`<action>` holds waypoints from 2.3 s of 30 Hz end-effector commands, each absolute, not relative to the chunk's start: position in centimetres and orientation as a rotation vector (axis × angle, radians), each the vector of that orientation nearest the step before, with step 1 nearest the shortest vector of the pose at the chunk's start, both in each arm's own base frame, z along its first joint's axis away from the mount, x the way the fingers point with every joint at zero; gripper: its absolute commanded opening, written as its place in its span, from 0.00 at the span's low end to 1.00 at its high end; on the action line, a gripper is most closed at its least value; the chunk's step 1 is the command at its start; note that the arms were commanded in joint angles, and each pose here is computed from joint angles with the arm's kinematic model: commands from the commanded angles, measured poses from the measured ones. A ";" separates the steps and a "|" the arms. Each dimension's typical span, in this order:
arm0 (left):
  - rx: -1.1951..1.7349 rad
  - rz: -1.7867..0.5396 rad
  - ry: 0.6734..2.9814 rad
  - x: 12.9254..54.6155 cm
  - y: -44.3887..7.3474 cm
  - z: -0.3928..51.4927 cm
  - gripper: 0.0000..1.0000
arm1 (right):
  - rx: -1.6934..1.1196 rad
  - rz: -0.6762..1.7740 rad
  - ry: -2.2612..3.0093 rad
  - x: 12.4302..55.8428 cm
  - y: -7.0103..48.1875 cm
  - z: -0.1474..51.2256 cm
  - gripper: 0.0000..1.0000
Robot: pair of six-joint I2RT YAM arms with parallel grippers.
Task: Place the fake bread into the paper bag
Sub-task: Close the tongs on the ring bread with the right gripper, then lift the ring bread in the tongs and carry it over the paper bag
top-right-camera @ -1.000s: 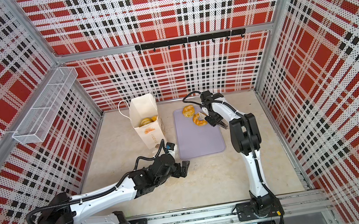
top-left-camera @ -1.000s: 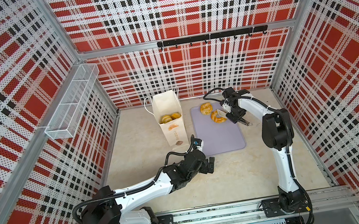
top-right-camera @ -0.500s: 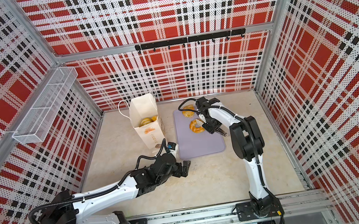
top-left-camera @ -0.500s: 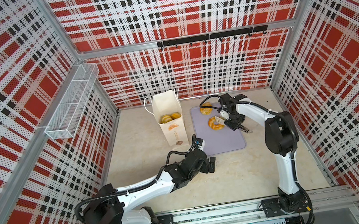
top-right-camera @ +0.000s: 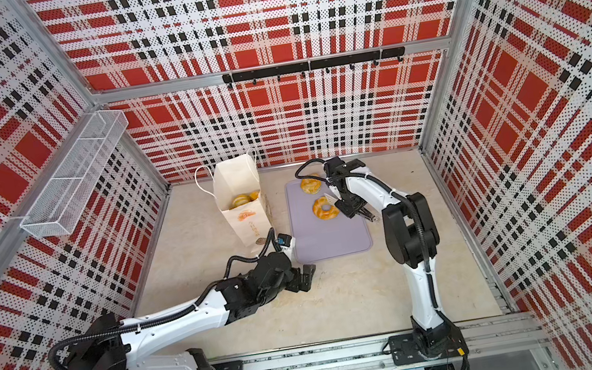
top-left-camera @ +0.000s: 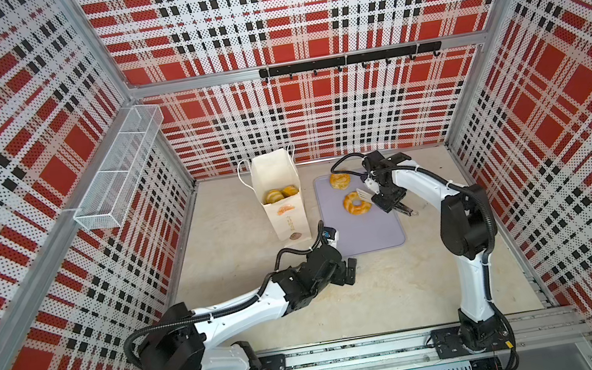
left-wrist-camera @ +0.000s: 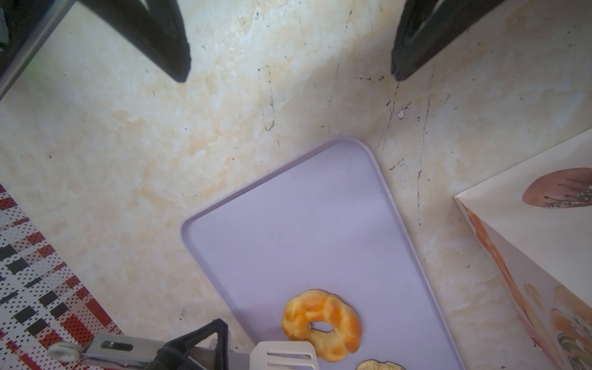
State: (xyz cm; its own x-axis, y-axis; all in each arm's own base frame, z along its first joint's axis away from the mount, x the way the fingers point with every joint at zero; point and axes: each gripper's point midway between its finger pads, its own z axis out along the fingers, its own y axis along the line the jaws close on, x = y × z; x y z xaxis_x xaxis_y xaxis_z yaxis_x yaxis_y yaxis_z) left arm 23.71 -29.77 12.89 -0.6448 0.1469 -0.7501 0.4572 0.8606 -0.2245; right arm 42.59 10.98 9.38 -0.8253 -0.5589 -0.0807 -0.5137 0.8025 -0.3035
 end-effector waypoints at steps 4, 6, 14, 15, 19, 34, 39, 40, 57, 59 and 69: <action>0.436 -0.530 2.226 24.0 -30.6 13.7 0.99 | -0.855 -0.395 2.787 43.7 11.7 9.8 0.47; 0.437 -0.531 2.228 24.0 -30.6 13.7 0.99 | -0.862 -0.402 2.793 43.7 11.6 9.5 0.47; 0.439 -0.531 2.234 24.0 -30.7 13.5 0.99 | -0.886 -0.413 2.802 43.9 12.0 8.7 0.47; 0.440 -0.533 2.234 24.0 -30.8 13.4 1.00 | -0.888 -0.408 2.802 44.0 12.1 8.6 0.47; 0.440 -0.531 2.236 24.0 -30.8 13.4 0.99 | -0.900 -0.427 2.809 44.3 12.2 8.2 0.45; 0.435 -0.528 2.230 24.1 -30.6 13.5 0.99 | -0.960 -0.508 2.818 44.0 11.8 7.9 0.24; 0.428 -0.533 2.227 24.0 -30.5 13.7 1.00 | -0.942 -0.488 2.805 43.9 11.9 8.4 0.21; 0.427 -0.534 2.225 24.0 -30.4 13.8 1.00 | -0.938 -0.495 2.802 43.9 11.9 8.5 0.21; 0.402 -0.553 2.191 23.8 -30.0 15.5 0.99 | -0.861 -0.447 2.716 41.9 12.0 11.1 0.21; 0.398 -0.556 2.183 23.8 -29.9 15.9 1.00 | -0.854 -0.458 2.708 41.7 12.0 11.4 0.21; 0.386 -0.534 2.155 23.7 -29.0 17.4 1.00 | -0.804 -0.403 2.676 39.5 12.5 12.4 0.22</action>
